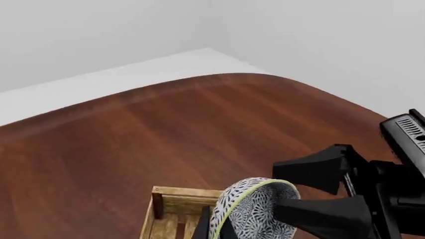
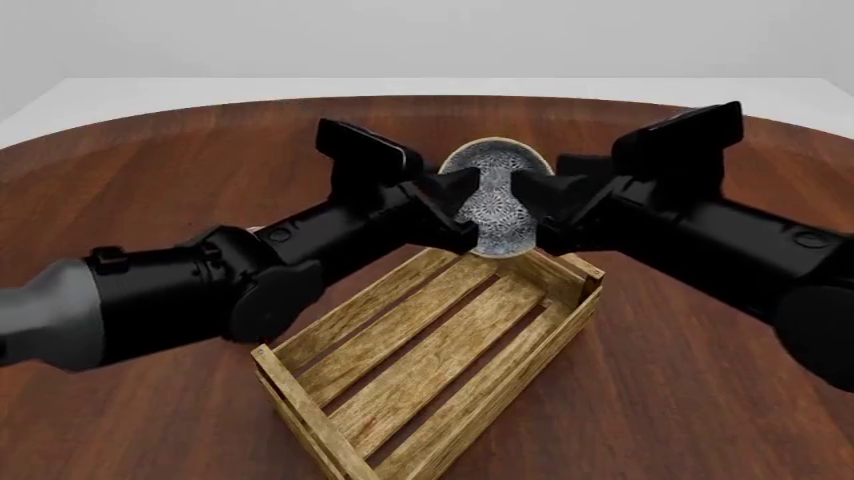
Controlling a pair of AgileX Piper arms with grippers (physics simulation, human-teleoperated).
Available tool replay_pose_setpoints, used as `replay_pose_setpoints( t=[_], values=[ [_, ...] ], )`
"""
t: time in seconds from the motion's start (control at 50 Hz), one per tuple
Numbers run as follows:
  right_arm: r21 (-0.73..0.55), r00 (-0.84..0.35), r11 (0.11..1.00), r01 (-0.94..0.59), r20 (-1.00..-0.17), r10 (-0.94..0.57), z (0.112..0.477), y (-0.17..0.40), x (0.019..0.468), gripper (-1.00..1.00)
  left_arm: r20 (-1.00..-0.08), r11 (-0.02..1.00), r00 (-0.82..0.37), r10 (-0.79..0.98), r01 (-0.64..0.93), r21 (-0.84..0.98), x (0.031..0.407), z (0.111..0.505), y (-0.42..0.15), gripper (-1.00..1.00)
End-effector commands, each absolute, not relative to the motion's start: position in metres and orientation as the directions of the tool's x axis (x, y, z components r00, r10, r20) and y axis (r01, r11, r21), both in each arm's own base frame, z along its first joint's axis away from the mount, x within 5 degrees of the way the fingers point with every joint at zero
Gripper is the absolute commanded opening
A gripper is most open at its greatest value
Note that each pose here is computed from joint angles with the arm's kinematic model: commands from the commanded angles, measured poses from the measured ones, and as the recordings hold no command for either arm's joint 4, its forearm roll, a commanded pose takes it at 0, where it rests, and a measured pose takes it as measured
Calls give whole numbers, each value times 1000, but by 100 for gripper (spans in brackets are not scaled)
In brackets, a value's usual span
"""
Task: Stack the right bowl on the left bowl and place them in the tray.
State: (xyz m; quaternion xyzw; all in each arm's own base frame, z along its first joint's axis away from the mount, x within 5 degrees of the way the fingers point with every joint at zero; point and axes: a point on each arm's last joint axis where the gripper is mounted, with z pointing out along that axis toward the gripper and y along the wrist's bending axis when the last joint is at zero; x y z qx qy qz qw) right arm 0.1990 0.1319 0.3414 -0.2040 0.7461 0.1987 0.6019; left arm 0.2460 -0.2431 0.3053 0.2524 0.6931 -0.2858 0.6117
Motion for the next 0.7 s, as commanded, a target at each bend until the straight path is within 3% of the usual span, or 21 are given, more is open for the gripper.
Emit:
replay_pose_setpoints(
  t=[0.02, 0.42, 0.7],
  values=[
    [109, -196, 835, -539, -981, 1, 350, 130, 194, 100, -992, 750, -116, 44, 660, -44, 264, 295, -234, -100],
    [105, -189, 835, -540, -982, 1, 353, 129, 192, 100, -994, 814, -97, 58, 581, -9, 304, 291, -217, -100],
    [103, -186, 837, -537, -983, 2, 353, 127, 192, 100, -995, 839, -77, 60, 545, 8, 302, 301, -196, -100]
  ],
)
